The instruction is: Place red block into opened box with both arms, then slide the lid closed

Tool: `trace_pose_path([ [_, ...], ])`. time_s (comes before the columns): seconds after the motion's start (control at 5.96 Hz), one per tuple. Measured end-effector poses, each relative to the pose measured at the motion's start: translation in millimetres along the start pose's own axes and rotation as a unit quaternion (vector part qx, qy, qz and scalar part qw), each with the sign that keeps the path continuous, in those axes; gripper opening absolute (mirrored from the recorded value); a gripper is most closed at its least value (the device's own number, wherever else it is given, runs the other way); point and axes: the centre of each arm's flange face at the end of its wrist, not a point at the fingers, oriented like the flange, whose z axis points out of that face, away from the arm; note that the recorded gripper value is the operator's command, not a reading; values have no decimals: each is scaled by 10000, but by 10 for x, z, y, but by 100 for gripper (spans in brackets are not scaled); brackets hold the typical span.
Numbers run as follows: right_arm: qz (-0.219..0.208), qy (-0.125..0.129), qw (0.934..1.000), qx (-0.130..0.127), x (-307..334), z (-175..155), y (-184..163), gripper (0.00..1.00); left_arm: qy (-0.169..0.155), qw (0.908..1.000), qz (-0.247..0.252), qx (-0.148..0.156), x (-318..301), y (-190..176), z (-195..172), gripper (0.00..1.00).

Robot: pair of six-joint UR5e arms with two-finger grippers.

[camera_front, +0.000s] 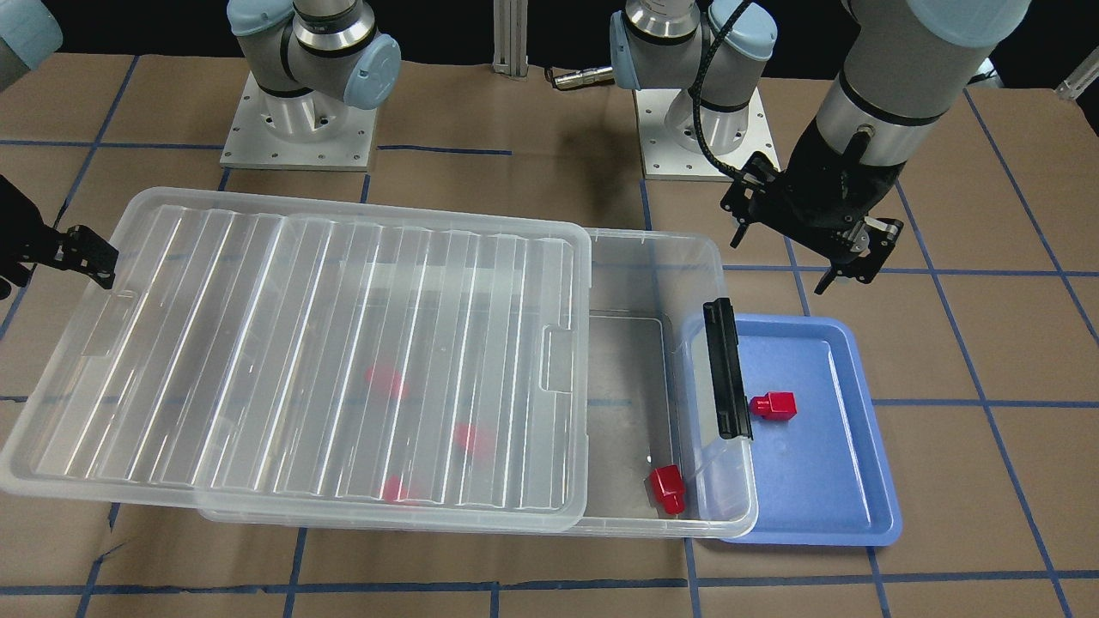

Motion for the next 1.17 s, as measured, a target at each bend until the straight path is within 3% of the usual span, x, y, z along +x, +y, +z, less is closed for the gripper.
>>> trace_pose_path([
  [0.34,-46,98,9999,32,225,-11,48,100,73,9906,1364,-73,-181,86,96,99],
  [0.67,23,117,9999,35,407,-12,102,100,48,9697,2442,-43,-398,188,307,98],
  [1.01,66,147,9998,72,448,-63,123,100,-172,9506,3097,74,-585,269,670,98],
  [1.17,112,175,9997,135,433,-148,145,100,-217,9472,3197,97,-657,322,1067,98],
])
